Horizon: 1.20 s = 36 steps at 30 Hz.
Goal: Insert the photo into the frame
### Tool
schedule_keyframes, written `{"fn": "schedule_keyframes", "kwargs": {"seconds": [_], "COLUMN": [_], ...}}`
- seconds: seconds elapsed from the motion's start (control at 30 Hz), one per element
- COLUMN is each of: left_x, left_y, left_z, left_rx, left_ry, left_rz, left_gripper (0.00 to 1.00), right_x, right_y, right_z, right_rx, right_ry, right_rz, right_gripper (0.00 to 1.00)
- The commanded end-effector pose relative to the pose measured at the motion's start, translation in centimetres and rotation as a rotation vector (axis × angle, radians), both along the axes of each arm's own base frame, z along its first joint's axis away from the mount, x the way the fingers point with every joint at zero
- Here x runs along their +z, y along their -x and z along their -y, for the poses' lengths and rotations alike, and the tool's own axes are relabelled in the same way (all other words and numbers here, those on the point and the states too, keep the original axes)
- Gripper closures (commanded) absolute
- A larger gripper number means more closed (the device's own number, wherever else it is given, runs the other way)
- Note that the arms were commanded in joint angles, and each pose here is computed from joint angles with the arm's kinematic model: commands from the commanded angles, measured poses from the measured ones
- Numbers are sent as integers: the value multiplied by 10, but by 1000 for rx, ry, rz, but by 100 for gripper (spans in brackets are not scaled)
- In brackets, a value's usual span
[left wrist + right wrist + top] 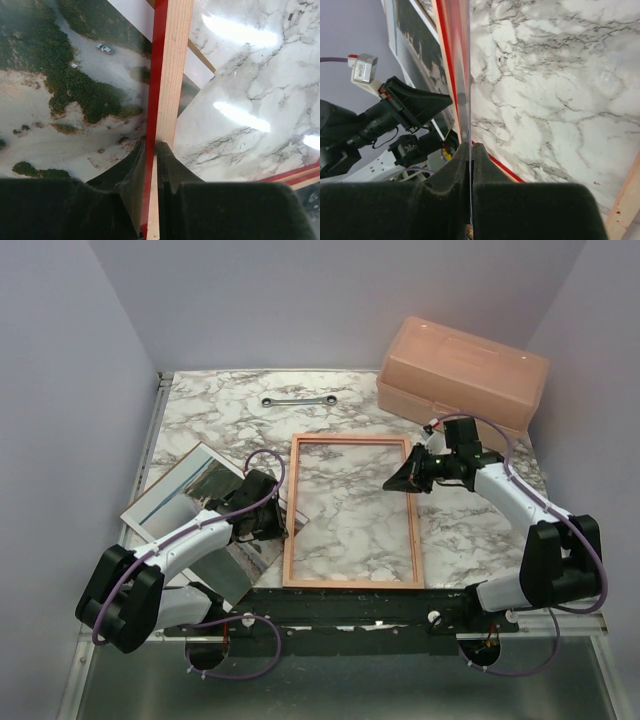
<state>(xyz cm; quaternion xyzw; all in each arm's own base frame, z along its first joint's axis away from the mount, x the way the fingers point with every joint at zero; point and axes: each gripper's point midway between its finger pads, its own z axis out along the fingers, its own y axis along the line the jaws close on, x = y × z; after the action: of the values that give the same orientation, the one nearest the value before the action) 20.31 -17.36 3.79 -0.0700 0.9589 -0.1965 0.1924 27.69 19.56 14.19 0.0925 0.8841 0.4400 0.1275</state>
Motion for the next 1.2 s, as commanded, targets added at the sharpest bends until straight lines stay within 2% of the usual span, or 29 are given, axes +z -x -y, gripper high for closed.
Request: {"fn": "schedule_keyframes", "kwargs": {"seconds": [0.0, 0.73, 0.97, 1.03, 1.17], "left_x": [-18, -18, -20, -20, -21], "left_y": [7, 6, 6, 6, 7], "left_z": [-19, -19, -20, -20, -21], "left_rx": [8, -26, -27, -27, -27], "left_ry": [-106, -122, -128, -129, -133], "left_rz": [-41, -35, -42, -41, -43], "left_gripper": [85, 87, 87, 87, 88], "right_x": [-17, -43, -36, -37, -42], "right_y": [5, -5, -7, -8, -9], "right_z": [8, 8, 7, 8, 10], "right_rx": [43, 113, 107, 103, 87], "right_ry": [107, 131, 114, 120, 136], "right_rz": [-16, 32, 112, 131, 141], "right_gripper": [99, 97, 95, 92, 76]}}
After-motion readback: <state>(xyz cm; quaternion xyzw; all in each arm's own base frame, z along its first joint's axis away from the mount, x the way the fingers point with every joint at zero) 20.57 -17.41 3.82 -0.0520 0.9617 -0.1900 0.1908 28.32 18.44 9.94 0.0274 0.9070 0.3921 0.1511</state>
